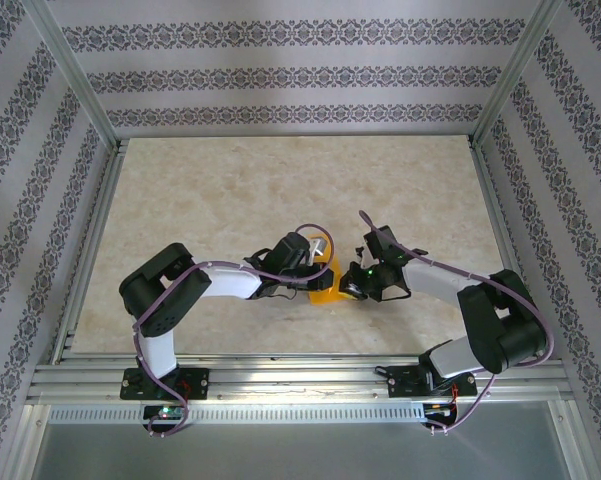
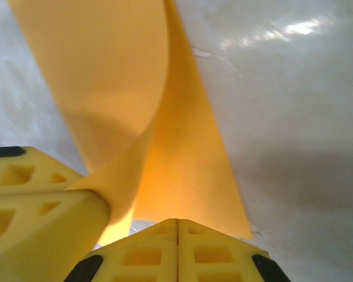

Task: Fold a paper plane with a square sheet of paper (pick it up from the middle)
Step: Fold the triangle a second time at the center of the table.

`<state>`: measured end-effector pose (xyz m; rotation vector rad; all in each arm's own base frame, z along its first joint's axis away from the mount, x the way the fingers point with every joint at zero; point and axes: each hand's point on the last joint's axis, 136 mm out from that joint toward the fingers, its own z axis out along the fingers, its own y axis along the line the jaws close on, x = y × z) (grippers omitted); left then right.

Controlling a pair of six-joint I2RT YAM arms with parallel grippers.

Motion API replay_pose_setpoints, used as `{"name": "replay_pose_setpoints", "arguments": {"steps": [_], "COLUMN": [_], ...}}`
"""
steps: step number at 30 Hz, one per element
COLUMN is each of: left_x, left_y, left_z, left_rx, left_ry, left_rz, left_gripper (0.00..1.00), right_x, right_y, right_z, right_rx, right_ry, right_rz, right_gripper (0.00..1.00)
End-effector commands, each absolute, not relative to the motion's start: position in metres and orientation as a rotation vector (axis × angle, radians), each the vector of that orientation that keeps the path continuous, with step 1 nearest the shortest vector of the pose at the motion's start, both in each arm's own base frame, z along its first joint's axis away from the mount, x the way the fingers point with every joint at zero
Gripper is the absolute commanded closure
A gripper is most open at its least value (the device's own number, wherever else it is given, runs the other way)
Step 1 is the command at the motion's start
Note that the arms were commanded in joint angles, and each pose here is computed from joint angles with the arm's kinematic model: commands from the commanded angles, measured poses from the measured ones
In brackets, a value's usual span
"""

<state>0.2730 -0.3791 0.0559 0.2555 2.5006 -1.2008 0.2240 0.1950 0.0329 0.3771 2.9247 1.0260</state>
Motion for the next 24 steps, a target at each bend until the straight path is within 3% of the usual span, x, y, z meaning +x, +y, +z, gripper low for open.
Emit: {"name": "replay_pose_setpoints", "arguments": {"steps": [1,16,24], "left_x": [0.283,0.279,0.275], "left_y": [-0.38,-0.38,-0.376], "left_z": [0.068,0.06,0.062], "left_rx": [0.246,0.251,0.268], "left_ry": [2.442,2.473,2.469], "left_rz": [-1.245,-1.274,-1.319], "left_gripper": [0.99,0.97,0.89], "right_x": [0.233,0.243,0.241], "right_y": [0.202,0.211,0.206], "right_z": [0.041,0.026,0.02], "right_rx": [0.398,0.498,0.499], "right_ry": [2.877,2.833,2.859], "right_rz": [1.092,1.185,1.144], "right_gripper": [0.93,0.94,0.95]}}
